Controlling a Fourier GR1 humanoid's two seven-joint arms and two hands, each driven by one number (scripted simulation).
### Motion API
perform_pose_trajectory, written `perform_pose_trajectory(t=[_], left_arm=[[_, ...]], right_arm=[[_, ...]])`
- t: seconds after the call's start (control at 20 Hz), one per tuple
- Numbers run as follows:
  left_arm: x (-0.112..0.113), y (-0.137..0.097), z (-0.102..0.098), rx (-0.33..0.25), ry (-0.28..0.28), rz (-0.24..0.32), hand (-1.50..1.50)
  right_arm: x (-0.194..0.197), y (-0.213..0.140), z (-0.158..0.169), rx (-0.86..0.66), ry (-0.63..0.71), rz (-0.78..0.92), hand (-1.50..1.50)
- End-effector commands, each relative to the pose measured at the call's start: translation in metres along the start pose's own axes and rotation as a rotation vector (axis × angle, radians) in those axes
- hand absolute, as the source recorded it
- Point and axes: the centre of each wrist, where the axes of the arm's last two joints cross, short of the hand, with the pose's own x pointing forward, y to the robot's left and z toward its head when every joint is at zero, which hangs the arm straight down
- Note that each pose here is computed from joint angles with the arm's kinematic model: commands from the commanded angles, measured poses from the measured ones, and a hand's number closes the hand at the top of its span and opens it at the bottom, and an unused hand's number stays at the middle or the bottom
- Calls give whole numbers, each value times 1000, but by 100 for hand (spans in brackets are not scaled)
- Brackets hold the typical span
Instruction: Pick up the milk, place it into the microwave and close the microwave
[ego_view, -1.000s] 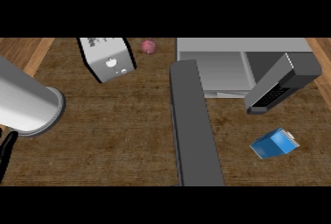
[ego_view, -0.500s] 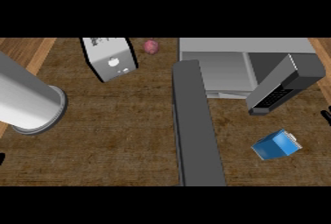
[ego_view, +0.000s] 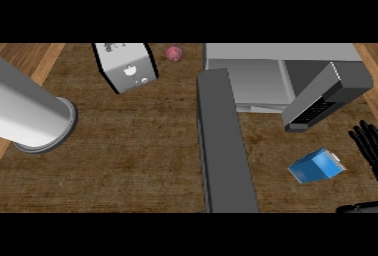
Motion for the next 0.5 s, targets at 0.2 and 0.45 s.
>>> perform_pose_trajectory(t=[0.2, 0.45], left_arm=[[26, -6, 10, -45, -106, 39, -150], [25, -8, 24, -50, -86, 33, -150]], right_arm=[[-68, 10, 9, 30, 52, 34, -150], [-84, -8, 22, 26, 69, 120, -150]])
